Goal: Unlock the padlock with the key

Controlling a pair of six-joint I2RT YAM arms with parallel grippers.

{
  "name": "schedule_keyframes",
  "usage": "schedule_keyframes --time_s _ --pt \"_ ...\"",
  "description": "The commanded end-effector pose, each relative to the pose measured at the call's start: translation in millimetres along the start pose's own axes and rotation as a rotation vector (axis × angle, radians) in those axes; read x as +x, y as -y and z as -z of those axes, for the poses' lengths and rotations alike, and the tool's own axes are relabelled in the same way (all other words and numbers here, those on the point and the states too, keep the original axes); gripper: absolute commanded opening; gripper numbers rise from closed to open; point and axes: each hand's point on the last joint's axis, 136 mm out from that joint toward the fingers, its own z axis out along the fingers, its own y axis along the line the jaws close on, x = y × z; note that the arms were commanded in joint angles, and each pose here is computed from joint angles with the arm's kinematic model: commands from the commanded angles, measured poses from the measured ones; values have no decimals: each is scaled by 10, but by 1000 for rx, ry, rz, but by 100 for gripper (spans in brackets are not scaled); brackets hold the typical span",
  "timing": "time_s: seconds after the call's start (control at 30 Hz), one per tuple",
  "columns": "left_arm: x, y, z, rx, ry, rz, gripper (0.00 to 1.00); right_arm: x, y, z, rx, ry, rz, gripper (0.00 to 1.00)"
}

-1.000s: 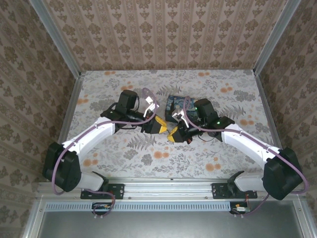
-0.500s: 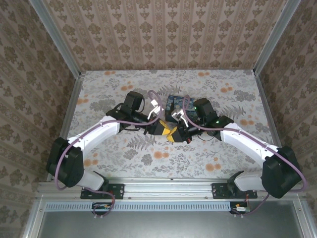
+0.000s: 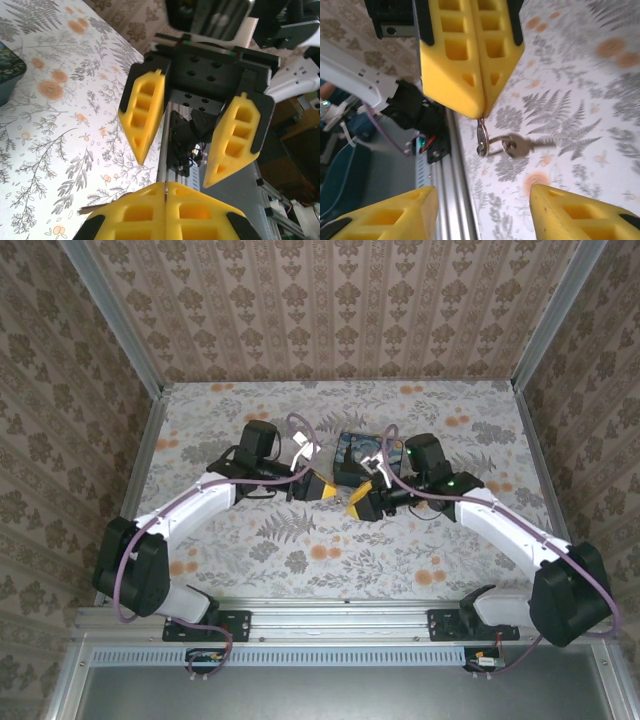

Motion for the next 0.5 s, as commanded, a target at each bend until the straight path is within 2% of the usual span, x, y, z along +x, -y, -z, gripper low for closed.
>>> schedule_keyframes --time_s 0.0,0.13,0.23,0.33,0.47 --pt "-76 -3 24 -17 32 37 0 -214 43 87 84 95 48 53" --pt "-171 -151 80 -69 106 133 0 -458 269 79 169 223 -35 46" --pt "-227 -236 145 -101 175 180 0 -586 351 37 160 310 -118 41" --pt "-282 -279 202 -116 230 197 0 -633 369 -35 130 353 -178 36" --pt "-308 -331 231 -124 255 198 0 -647 434 -154 107 339 -261 34"
